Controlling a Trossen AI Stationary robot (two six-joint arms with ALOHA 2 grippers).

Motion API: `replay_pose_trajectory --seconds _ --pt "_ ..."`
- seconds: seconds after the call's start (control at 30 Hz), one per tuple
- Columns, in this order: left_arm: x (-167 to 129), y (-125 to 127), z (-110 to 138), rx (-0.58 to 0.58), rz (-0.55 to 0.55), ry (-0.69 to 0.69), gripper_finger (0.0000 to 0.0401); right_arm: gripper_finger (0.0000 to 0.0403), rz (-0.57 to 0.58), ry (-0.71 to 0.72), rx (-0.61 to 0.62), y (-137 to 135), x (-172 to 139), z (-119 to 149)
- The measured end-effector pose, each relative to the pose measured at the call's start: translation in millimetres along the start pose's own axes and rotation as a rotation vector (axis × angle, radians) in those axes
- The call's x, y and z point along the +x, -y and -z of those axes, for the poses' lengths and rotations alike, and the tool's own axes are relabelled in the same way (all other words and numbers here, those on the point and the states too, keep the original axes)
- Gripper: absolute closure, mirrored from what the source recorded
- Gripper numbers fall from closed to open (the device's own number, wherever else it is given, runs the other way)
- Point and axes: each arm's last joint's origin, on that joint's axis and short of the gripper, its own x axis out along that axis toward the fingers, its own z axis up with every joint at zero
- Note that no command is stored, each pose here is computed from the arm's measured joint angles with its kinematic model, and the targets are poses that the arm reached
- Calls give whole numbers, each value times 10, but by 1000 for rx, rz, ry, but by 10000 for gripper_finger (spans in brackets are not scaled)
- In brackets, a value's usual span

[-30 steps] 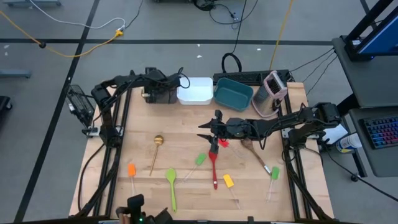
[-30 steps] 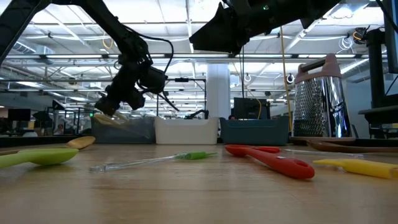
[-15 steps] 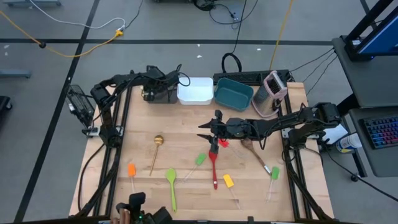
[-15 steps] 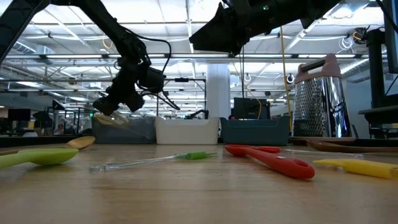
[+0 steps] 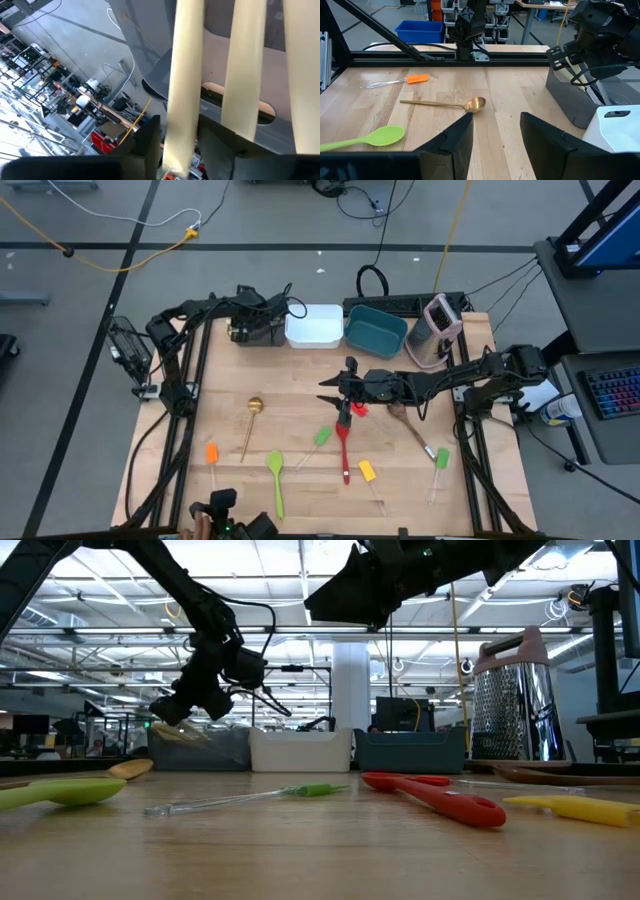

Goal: Pick & Place Kitchen Items
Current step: Put the yellow table knife into the black bin, then put the gold serving spoon into the white bin

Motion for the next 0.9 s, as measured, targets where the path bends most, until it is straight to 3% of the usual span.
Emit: replay_pose_trajectory --seconds 0.23,0.57,0.77,0.9 --pt "-26 4 -25 -21 -15 12 209 248 0 0 0 0 0 1" --pt "-224 59 -47 -137 -143 0 199 248 0 -11 -2 0 -1 11" --pt "-525 73 91 -257 -166 103 199 248 1 -39 -8 1 -2 39" --pt "-778 83 288 -384 -60 264 199 248 1 -41 12 1 -1 41"
